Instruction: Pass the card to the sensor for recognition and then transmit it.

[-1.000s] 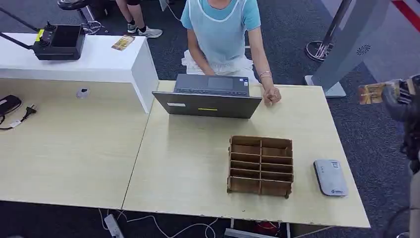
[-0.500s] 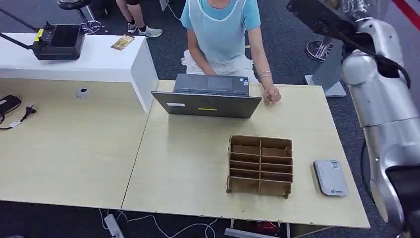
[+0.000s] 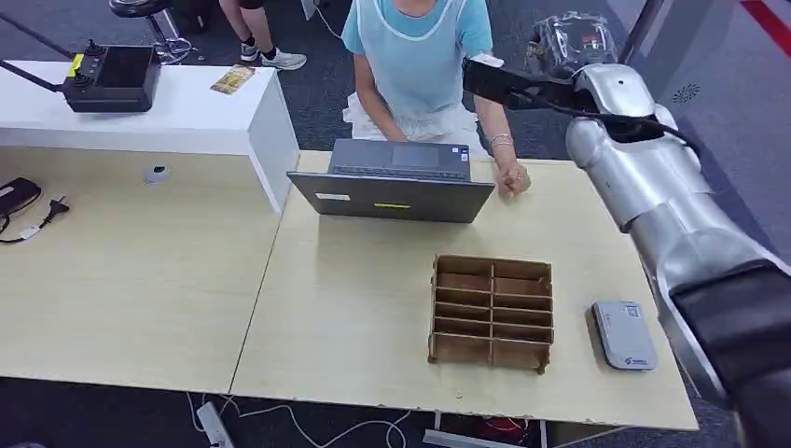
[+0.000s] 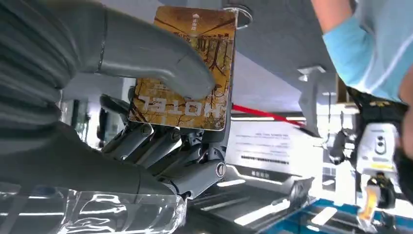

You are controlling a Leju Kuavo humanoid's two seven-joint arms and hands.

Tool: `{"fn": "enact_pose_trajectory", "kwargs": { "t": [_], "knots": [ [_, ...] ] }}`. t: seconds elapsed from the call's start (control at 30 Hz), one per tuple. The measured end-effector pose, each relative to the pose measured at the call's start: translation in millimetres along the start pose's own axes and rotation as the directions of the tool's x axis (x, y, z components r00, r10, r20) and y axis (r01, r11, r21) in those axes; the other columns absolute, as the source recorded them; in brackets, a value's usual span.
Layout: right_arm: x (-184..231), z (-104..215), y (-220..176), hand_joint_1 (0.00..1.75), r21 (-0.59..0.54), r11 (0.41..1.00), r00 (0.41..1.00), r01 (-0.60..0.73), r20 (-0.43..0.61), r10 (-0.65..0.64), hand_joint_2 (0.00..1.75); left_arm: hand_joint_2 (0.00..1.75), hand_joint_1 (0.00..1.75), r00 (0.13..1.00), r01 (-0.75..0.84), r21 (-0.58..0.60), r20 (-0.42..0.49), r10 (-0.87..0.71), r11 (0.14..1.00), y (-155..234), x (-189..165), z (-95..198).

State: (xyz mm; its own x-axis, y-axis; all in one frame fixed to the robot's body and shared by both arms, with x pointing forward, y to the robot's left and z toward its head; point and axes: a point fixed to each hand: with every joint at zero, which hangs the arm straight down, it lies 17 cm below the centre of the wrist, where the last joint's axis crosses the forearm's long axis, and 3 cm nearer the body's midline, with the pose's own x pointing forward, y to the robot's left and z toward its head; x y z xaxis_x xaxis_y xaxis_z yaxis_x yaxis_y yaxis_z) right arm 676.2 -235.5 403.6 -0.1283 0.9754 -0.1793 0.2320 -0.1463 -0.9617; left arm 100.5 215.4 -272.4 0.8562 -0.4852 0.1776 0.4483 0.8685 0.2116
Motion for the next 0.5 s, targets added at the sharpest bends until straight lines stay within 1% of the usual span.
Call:
{"fn": "enact_pose_trajectory", "kwargs": {
  "t": [0.23, 0.5],
  "knots": [
    [-11, 1, 12, 1.75, 0.025, 1.0, 1.0, 0.01, -0.029, -0.01, 1.75, 0.0, 0.0, 1.0, -0.001, 0.001, -0.013, 0.001, 1.0, 1, -5, 0],
    [-14, 1, 13, 1.75, 0.026, 1.0, 0.999, 0.016, -0.039, -0.015, 1.75, 0.0, 0.0, 1.0, 0.006, 0.002, -0.012, -0.006, 1.0, 1, -5, 0]
  ]
}}
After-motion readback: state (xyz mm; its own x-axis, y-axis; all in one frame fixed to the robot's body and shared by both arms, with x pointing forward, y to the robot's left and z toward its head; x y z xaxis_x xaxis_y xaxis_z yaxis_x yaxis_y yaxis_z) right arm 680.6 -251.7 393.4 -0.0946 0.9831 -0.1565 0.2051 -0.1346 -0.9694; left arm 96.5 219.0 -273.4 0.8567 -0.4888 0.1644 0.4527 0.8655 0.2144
